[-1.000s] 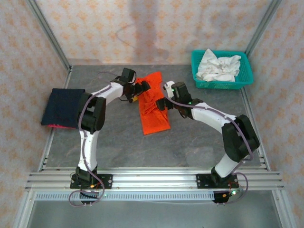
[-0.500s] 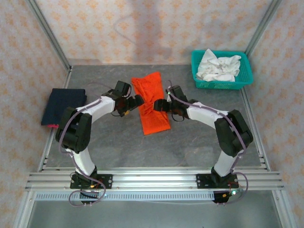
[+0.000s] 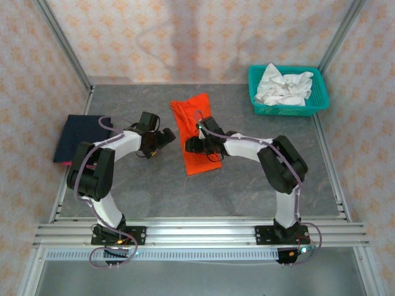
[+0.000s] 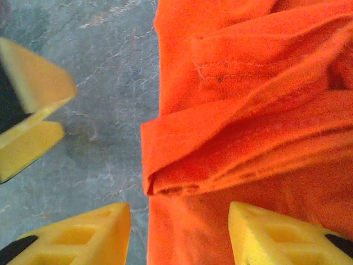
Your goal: Fold and stack the t-shirts
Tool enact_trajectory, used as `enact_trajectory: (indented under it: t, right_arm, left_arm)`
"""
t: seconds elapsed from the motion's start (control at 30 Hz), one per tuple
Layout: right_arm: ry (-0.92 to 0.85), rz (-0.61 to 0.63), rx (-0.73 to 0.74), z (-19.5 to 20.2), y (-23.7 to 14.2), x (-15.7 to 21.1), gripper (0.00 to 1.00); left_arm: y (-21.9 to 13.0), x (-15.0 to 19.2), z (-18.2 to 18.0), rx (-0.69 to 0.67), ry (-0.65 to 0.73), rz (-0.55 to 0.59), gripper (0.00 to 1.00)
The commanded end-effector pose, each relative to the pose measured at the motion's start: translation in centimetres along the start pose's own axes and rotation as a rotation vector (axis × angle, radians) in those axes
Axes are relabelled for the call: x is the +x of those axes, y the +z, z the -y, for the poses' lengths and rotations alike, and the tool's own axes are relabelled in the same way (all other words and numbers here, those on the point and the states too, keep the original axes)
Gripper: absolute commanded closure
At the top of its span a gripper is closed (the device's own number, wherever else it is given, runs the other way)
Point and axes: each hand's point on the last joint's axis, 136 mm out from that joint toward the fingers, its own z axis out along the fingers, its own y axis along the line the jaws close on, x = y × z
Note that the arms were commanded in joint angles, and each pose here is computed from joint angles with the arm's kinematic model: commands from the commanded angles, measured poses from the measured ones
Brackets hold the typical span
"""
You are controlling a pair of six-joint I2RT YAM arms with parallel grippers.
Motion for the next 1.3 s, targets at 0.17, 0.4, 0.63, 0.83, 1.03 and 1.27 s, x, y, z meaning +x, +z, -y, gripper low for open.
enact_trajectory:
  t: [0.17,0.4,0.63,0.83,1.03,1.27]
  right_arm:
    - [-0.043,0.028,-0.025,-1.7,1.8,-3.3,0.48]
    - [-0.051,0.07,-0.032,-1.5,3.1,-7.4,0.43]
    - [-0.049,0.185,0.001,-0.3,-0.7,-11.1,0.36]
    - [0.022,0.25,0.165,5.8,-5.0,-9.6,0.35]
    - [0.083,0.227,0.212,9.2,-5.8,-7.4,0.4]
    - [0.104,0.194,0.209,10.0,-4.0,-7.5,0.73]
  left_arm:
    - [-1.1,-0.8,-0.2,0.007,-0.004,0.048,0.01]
    - [-0.8,-0.4,0.3,0.033,-0.004,0.037,0.01]
    - [0.4,1.0,4.1,0.095,0.061,-0.005,0.01]
    - [2.0,2.2,8.0,0.14,0.1,-0.038,0.11]
    - [5.2,3.5,8.5,0.108,0.104,-0.092,0.32]
    - [6.3,3.8,7.4,0.059,0.102,-0.104,0.71]
